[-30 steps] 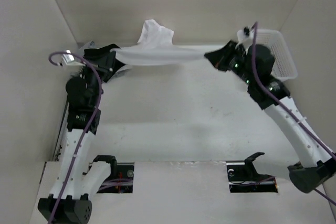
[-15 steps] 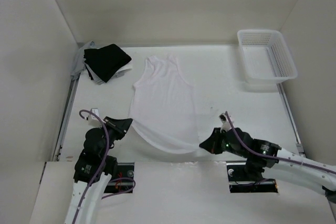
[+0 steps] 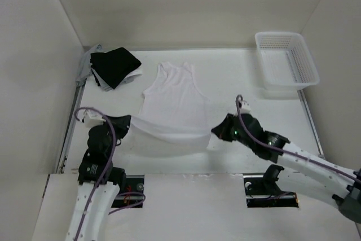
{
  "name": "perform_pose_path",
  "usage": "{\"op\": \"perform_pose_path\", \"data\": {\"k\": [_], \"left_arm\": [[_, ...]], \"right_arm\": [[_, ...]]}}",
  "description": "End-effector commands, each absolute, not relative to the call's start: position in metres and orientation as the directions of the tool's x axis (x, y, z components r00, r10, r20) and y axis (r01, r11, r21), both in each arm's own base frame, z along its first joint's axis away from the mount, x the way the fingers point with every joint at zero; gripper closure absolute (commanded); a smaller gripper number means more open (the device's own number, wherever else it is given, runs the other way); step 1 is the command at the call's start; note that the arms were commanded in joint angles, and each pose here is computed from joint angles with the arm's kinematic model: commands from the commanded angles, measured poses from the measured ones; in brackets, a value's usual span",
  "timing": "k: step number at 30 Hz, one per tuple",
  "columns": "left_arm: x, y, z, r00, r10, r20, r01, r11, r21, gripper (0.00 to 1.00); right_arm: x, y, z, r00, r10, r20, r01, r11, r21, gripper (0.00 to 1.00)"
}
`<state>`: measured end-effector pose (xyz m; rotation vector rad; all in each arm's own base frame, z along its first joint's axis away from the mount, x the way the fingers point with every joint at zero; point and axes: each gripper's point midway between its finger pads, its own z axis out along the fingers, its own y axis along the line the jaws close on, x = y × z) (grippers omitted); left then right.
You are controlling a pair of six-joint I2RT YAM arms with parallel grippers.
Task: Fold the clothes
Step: Fold the tank top
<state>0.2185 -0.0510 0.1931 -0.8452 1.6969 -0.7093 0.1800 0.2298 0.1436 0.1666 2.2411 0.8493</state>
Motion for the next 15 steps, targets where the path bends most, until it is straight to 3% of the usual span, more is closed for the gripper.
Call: {"op": "perform_pose_path", "data": {"k": [1,12,15], "left_arm": [[0.289,-0.044,0.229,-0.037,-0.830,-0.557,-0.118,0.557,-0.822,0.98],[0.524,-0.071,0.243,-0.067,-0.821,-0.567,-0.152,0.570,-0.807,0.97],[0.572,-0.073,0.235,-0.107,-0.808,-0.579,-0.169,0.589,-0.790,0.91]], "right_arm": [[0.265,0.246,0.211,-0.598,0.403,-0.693,-0.281,0.705,0.652,1.00],[0.495,0.252,0.237,-0.574,0.499,-0.650,-0.208,0.679,0.704,1.00],[0.546,0.243,0.225,-0.573,0.520,-0.634,-0.156,0.690,0.707,0.97]]}}
